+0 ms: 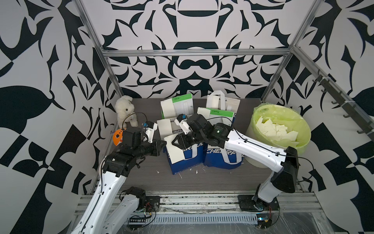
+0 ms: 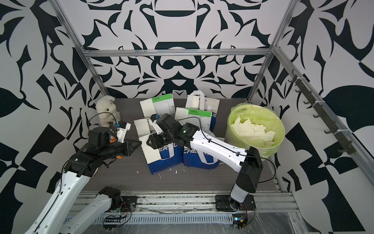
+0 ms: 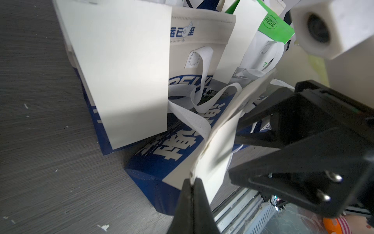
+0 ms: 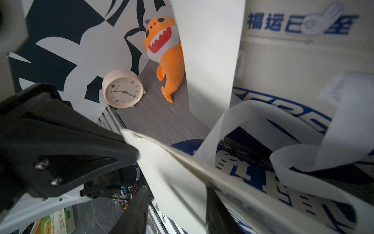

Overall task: Shred takeout receipts and throw away
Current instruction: Tear off the takeout receipt from the takeout bag.

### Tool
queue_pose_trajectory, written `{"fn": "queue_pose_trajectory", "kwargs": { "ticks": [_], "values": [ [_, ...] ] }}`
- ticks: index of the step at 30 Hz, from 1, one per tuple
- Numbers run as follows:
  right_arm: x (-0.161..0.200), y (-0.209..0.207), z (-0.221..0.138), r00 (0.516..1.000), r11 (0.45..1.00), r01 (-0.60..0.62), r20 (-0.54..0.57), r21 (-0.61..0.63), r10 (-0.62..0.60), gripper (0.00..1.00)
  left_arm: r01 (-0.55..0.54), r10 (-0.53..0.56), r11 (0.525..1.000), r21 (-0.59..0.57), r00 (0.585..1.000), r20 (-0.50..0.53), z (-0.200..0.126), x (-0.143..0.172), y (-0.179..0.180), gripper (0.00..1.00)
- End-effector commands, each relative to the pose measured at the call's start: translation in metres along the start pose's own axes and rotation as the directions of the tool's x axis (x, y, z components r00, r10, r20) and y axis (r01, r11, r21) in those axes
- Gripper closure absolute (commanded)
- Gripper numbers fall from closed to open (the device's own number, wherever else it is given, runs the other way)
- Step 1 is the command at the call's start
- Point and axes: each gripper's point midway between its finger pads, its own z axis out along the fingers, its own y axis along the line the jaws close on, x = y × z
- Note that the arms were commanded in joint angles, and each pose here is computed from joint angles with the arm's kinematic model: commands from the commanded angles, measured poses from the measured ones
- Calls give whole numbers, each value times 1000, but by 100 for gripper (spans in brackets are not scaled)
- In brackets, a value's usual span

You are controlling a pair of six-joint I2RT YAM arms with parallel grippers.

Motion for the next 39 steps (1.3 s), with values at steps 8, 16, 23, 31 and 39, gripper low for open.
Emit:
{"fn": "queue_pose_trajectory", "kwargs": {
  "ticks": [8,16,23,31,39],
  "values": [
    [-31,23,-18,995,997,70,76,-25,-68,59,4,-4,1000,25,1000,-14,4,6,-1,100],
    [-25,31,-3,997,996,65,41,-58,-63,73,2,-2,999,32,1000,-5,4,4,-2,100],
    [-23,25,2,997,998,61,39,-28,-60,79,-9,9,999,37,1000,3,2,4,-3,100],
    [-27,29,3,998,998,49,42,-43,-47,100,-23,24,1000,-17,999,26,-1,3,5,53],
    [-27,37,-12,997,995,70,50,-72,-67,100,-163,178,974,-157,980,87,-17,-3,22,26]
  ]
}}
